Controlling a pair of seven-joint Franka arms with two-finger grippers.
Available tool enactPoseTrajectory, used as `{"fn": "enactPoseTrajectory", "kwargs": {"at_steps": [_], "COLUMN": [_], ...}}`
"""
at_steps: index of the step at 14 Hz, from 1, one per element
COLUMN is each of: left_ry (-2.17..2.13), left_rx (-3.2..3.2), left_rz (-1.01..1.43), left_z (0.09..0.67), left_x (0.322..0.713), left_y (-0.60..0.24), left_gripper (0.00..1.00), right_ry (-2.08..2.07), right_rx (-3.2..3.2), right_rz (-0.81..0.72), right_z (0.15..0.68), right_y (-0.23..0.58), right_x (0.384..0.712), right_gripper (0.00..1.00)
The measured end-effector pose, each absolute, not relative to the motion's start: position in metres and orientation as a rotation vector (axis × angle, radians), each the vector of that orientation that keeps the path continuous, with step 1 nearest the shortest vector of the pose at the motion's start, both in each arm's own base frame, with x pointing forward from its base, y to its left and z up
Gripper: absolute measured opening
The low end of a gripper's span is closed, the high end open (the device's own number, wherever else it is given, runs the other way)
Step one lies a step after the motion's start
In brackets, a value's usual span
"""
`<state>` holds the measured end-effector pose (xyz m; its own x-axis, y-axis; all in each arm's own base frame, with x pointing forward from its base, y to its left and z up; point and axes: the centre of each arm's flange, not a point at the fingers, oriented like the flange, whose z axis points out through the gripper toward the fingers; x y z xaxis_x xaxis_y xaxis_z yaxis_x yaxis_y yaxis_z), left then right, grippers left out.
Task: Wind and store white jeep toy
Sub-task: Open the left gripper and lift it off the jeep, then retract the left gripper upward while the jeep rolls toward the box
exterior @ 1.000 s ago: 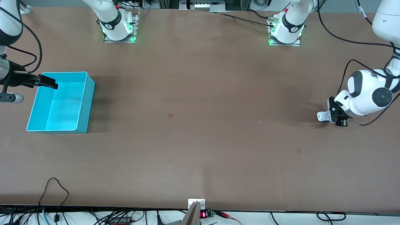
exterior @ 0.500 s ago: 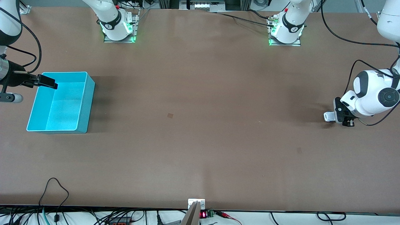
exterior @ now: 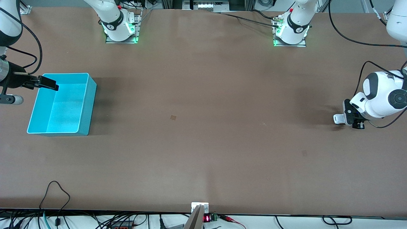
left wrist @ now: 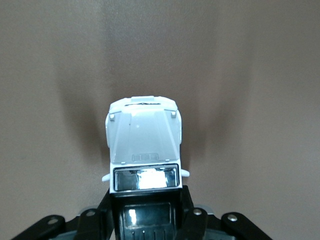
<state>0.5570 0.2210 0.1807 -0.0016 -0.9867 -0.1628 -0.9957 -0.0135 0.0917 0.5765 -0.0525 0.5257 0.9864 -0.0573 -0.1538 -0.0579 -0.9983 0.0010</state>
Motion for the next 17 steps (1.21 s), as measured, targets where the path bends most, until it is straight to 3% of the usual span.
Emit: {"fn": "enactPoseTrajectory", "kwargs": {"at_steps": [2,4,7,17], "left_ry": [2.173,2.193,2.205,2.175], "left_rx": [-2.178,-2.146,-2.149,-2.205], "left_rz": [0.268,0.221,0.202,0.088], "left_z": [0.179,0.181,0.207,0.3], "left_x": [0.559,0.569,0.586,0.605], "left_y": [0.22,0.212,0.196,0.136], "left_gripper": [0.56,0.77,1.0,1.0], "right_ry": [0.091,0.091,0.091,0.091], "right_rx": [-3.127,-3.127,-3.127,-3.127], "right_rz": [0.242,0.242,0.242,0.242], "right_z": [0.526,0.526,0.526,0.526], "right_y": [-0.053,-0.053,-0.053,-0.052], "right_x": [0.577,0.577,0.577,0.577], "right_gripper": [1.0,1.0,1.0,1.0]}}
